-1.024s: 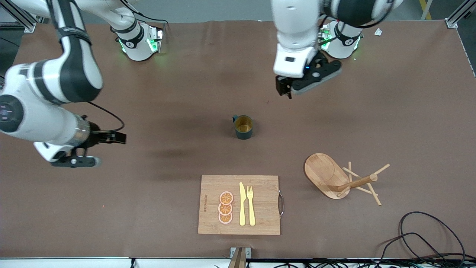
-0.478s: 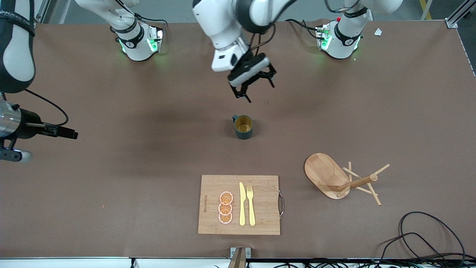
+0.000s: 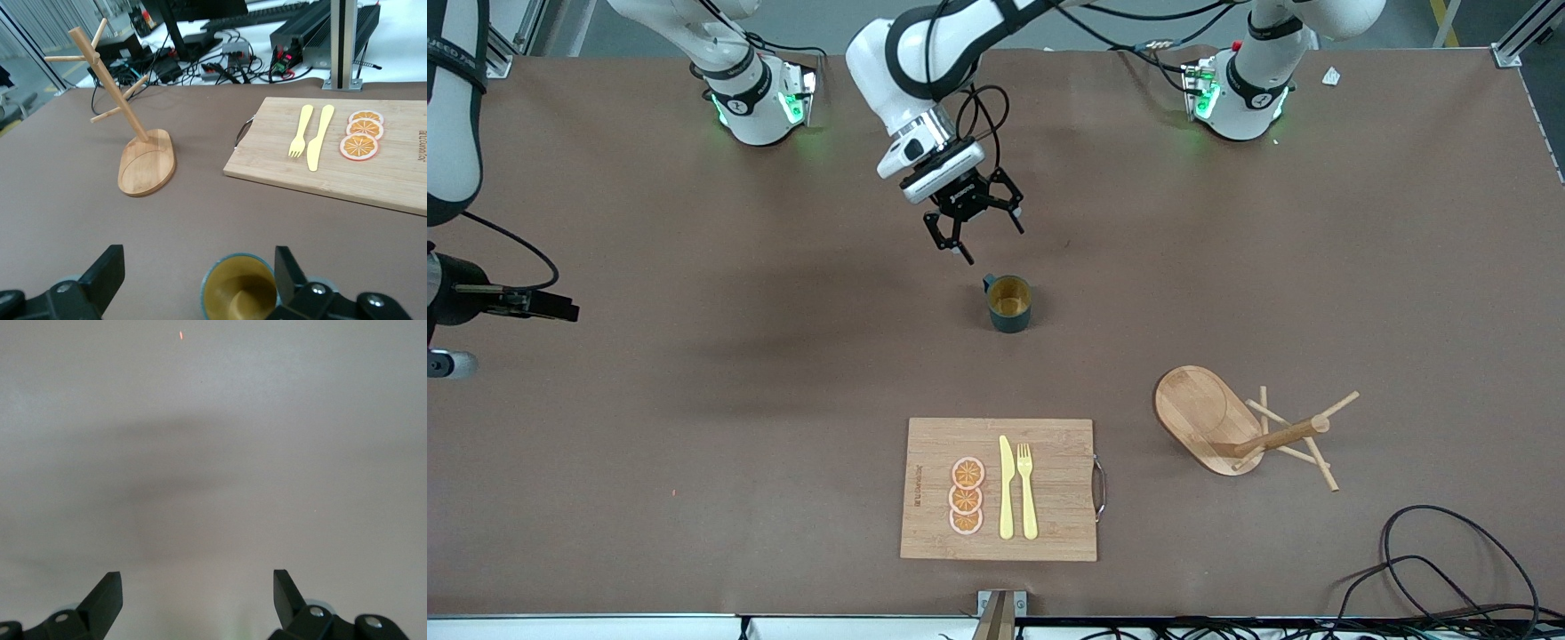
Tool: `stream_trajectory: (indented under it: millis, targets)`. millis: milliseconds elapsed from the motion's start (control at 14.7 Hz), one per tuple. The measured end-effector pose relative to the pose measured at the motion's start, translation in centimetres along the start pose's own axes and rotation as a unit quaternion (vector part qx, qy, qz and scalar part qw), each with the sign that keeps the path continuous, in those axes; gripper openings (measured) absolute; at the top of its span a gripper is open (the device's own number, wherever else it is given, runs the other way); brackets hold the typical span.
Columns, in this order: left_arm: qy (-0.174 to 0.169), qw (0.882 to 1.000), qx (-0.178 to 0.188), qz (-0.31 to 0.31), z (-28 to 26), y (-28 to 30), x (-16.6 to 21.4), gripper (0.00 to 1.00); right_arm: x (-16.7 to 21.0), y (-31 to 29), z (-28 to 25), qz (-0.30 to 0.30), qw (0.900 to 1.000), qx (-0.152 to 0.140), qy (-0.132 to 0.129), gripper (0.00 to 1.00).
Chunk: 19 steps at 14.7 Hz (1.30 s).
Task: Pass cup and hang on rack
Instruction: 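Lower the left gripper onto the mug handle and grasp it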
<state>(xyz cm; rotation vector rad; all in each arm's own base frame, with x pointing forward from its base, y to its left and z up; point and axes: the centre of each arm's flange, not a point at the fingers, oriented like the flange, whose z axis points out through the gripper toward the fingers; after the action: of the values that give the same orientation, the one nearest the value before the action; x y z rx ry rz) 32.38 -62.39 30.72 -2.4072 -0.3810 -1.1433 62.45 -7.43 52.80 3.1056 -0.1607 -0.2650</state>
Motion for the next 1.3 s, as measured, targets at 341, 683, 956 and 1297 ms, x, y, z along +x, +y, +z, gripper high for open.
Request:
stream_trajectory:
  millis: [341,683,956,1297]
  targets:
    - [0.028,0.998,0.020,-0.061,3.5,2.5,-4.6,0.98,0.0,1.0,-0.4,0.007,1.000,0.001,0.004,1.00]
    - [0.033,0.995,0.014,-0.096,6.0,4.1,-5.0,0.99,-0.5,0.7,-0.9,0.004,1.000,0.003,-0.009,1.00]
    - [0.032,0.992,0.004,-0.121,5.7,4.7,-6.9,0.99,-1.1,0.8,-1.9,0.004,1.000,0.004,-0.009,1.00]
    - [0.036,0.990,0.005,-0.137,6.5,5.2,-11.0,0.99,-2.9,0.8,-4.3,0.003,1.000,0.007,0.009,1.00]
